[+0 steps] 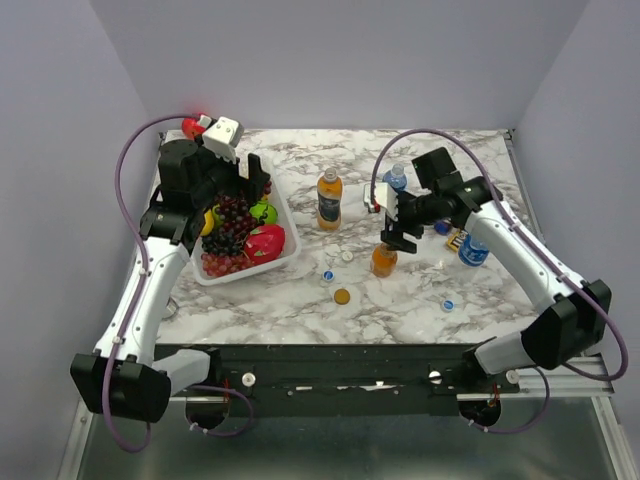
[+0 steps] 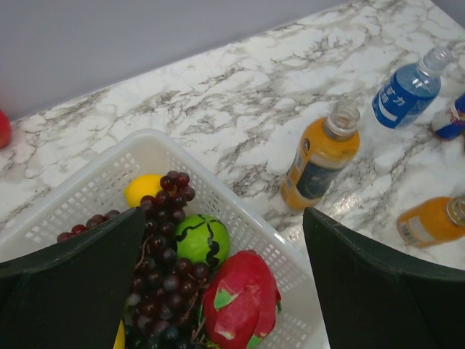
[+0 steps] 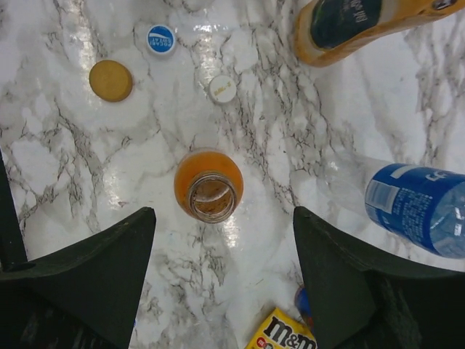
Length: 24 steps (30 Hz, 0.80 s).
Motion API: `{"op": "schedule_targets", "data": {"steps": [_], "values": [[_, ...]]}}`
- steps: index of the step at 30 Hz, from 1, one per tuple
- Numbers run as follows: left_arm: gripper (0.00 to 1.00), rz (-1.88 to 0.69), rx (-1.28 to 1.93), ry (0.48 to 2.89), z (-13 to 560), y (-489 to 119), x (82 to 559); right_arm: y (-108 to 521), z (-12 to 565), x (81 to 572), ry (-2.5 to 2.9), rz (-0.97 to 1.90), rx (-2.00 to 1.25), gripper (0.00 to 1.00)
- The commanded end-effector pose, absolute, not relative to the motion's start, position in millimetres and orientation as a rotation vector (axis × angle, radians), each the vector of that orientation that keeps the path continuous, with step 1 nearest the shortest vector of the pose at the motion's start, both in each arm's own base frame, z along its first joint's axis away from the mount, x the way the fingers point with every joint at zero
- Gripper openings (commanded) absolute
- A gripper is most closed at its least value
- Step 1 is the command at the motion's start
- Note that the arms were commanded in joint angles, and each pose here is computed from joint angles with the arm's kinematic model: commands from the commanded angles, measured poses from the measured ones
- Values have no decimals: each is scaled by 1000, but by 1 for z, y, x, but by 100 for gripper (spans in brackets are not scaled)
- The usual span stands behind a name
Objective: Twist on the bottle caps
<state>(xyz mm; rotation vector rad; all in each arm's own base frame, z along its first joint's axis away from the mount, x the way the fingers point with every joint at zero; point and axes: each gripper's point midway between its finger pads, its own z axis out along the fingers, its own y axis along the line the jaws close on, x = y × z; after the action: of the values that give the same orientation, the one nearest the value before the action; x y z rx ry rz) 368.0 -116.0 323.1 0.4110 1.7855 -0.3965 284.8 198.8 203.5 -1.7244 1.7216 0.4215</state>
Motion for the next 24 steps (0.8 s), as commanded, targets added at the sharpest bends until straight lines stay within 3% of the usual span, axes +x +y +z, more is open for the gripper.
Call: {"op": "schedule_targets", "data": {"steps": [1,16,24], "values": [[99,-439,550,1823,298,-126,336,199,179,293,1802,386,-1754,84],[99,-462,572,1838,287,-130,334,196,131,299,1945,391,-1789,87],[99,-455,579,1848,283,-129,333,196,117,299,1977,398,-1803,78]]}}
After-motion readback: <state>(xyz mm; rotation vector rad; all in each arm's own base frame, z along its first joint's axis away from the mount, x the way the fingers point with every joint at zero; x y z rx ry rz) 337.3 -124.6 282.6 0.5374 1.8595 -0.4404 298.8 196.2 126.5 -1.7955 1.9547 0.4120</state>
